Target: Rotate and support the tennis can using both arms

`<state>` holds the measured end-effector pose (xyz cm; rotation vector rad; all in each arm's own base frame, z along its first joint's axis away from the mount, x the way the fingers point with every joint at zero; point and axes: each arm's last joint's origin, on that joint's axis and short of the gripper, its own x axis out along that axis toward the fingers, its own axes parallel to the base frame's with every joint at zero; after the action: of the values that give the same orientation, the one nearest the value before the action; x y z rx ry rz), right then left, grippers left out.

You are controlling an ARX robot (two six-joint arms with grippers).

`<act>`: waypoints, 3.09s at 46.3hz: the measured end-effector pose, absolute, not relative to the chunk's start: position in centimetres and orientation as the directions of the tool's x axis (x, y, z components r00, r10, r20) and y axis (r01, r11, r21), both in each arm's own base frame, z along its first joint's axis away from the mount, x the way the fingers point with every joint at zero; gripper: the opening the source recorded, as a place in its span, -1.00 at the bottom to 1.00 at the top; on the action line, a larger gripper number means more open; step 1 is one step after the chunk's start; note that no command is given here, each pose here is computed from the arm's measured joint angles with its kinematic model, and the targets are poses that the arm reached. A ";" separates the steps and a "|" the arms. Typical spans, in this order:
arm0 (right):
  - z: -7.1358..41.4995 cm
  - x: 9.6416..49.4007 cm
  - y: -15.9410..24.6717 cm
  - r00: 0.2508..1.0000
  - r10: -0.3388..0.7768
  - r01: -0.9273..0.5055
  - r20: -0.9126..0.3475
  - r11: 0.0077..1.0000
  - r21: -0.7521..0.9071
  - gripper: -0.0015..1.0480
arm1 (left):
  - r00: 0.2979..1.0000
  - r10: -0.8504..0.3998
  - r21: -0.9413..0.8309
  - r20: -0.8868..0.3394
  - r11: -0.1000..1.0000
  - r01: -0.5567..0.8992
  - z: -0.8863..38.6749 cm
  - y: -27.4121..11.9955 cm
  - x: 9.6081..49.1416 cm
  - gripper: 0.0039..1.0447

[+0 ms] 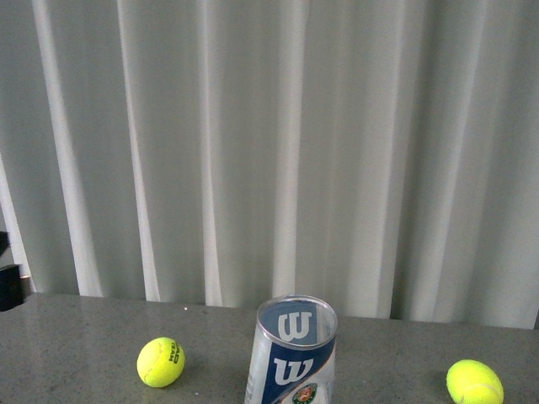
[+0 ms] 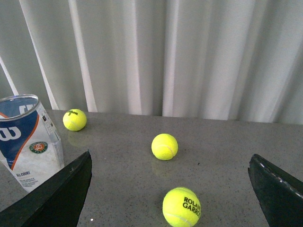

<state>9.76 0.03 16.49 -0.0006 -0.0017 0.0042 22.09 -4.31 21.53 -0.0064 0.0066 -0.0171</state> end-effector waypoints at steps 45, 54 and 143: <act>16.5 9.8 0.0 1.000 0.004 -0.004 0.002 1.000 0.000 0.87 | 1.000 -0.002 -0.007 0.015 1.000 0.002 17.2 0.0 13.4 -0.93; 16.5 9.8 0.0 1.000 0.004 -0.004 0.002 1.000 -0.001 0.87 | 1.000 -0.002 -0.007 0.026 1.000 0.002 17.4 0.0 12.6 -0.93; 16.5 9.8 0.0 1.000 0.004 -0.004 0.002 1.000 0.000 0.87 | 1.000 -0.002 -0.004 0.022 1.000 0.002 17.2 0.0 9.6 0.88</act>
<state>9.76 0.03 16.49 -0.0002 -0.0017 0.0042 9.64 -0.02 17.17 -0.0040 -0.0215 -0.0023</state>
